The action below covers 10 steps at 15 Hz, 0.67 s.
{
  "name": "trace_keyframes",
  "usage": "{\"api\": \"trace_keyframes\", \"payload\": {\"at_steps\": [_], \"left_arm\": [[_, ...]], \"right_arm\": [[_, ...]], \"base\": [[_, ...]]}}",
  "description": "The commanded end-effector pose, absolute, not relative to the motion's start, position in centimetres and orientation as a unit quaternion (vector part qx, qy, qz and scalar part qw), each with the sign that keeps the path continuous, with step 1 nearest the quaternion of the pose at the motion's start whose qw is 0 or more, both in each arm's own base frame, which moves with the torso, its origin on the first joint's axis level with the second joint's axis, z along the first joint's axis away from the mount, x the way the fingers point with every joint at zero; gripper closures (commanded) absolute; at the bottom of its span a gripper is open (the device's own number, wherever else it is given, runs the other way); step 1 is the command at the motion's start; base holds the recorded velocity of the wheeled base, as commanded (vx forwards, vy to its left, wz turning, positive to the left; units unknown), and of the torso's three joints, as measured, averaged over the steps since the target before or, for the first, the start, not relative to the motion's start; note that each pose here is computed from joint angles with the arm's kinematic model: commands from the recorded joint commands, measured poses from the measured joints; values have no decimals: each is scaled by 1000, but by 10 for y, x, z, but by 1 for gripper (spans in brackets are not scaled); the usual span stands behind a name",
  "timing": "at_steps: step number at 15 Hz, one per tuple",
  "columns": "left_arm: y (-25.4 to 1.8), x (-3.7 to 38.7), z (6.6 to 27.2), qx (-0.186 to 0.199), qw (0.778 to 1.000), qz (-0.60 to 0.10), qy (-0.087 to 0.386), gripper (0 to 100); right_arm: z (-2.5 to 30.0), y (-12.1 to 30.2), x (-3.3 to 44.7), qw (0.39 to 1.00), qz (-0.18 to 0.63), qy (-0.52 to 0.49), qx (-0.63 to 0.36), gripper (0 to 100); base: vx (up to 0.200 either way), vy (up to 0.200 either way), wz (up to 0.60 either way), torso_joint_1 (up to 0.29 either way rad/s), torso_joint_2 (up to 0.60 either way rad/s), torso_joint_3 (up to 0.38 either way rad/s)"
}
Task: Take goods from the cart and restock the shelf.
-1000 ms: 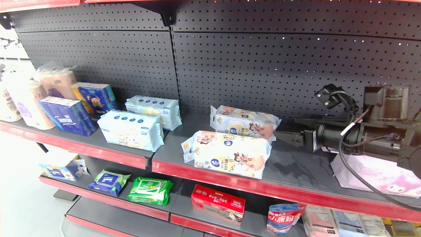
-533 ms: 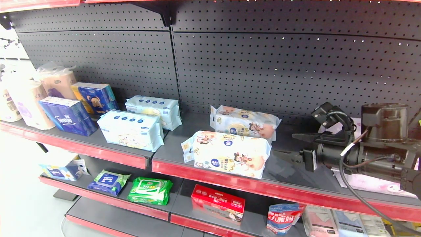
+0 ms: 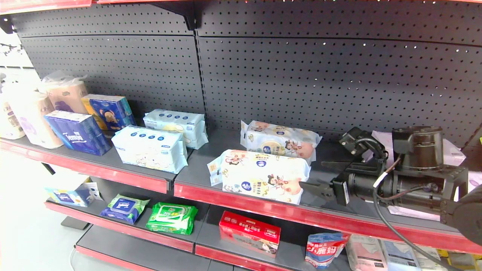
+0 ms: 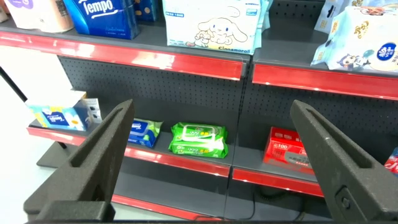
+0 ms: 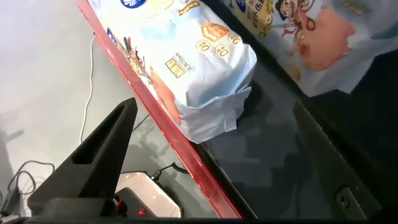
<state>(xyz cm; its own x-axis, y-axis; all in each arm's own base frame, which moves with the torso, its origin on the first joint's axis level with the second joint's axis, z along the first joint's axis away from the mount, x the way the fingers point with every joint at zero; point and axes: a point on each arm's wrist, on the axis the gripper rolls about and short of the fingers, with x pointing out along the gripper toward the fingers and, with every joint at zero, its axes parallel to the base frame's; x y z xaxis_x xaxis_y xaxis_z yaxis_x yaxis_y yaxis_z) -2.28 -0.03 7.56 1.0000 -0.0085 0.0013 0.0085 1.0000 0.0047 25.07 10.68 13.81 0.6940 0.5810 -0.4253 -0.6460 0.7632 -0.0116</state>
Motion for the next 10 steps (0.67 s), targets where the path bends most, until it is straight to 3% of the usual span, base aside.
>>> {"api": "trace_keyframes", "payload": {"at_steps": [1,10], "left_arm": [[0,-23,76,2,1000,-4,-1,0],[0,-23,75,2,1000,-4,0,0]], "right_arm": [[129,111,254,912,340,215,-82,0],[117,122,266,910,350,203,-89,0]], "base": [[0,0,0,0,0,0],[0,0,0,0,0,0]]}}
